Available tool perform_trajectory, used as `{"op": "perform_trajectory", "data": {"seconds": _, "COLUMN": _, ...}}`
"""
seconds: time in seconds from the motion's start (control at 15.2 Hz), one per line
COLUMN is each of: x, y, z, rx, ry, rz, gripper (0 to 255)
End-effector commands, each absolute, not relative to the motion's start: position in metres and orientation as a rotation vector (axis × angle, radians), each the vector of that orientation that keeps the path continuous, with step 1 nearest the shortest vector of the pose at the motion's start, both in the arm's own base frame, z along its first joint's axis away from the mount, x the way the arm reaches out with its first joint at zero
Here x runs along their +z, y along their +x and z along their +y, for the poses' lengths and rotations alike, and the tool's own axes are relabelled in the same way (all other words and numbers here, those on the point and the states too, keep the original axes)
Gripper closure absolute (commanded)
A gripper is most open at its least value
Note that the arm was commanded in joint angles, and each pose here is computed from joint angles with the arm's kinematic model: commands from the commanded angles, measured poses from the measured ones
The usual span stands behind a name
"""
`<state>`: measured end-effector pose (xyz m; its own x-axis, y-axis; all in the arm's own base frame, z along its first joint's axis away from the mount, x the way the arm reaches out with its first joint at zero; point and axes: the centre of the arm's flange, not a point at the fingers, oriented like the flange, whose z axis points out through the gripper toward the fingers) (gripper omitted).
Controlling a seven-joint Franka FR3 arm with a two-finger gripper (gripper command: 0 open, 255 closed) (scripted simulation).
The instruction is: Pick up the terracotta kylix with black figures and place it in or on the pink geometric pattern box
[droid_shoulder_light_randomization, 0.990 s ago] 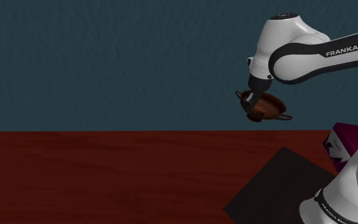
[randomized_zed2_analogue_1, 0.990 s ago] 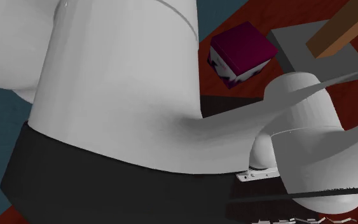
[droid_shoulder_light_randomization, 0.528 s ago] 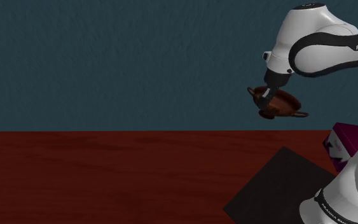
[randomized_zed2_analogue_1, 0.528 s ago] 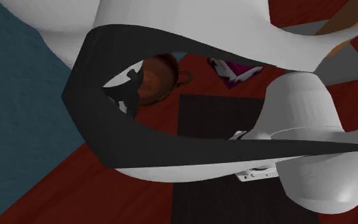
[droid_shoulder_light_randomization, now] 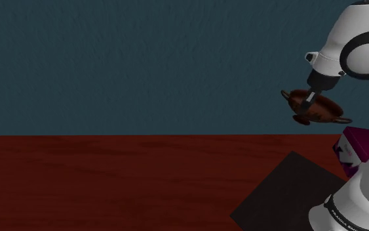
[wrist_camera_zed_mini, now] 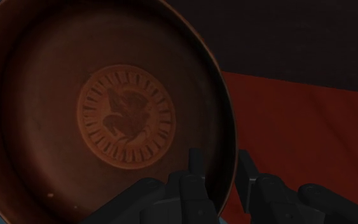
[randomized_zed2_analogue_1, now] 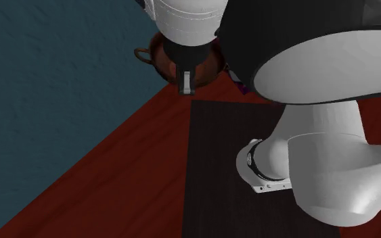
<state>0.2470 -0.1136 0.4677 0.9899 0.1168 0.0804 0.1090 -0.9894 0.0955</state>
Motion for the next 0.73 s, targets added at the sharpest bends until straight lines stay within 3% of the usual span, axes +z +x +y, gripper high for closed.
{"op": "perform_trajectory", "data": {"seconds": 0.0, "x": 0.471, "y": 0.226, "z": -0.129, "rx": 0.131, "ry": 3.042, "rz": 0.176, "gripper": 255}}
{"op": "perform_trajectory", "data": {"seconds": 0.66, "x": 0.481, "y": 0.124, "z": -0.212, "rx": 0.131, "ry": 3.042, "rz": 0.176, "gripper": 255}}
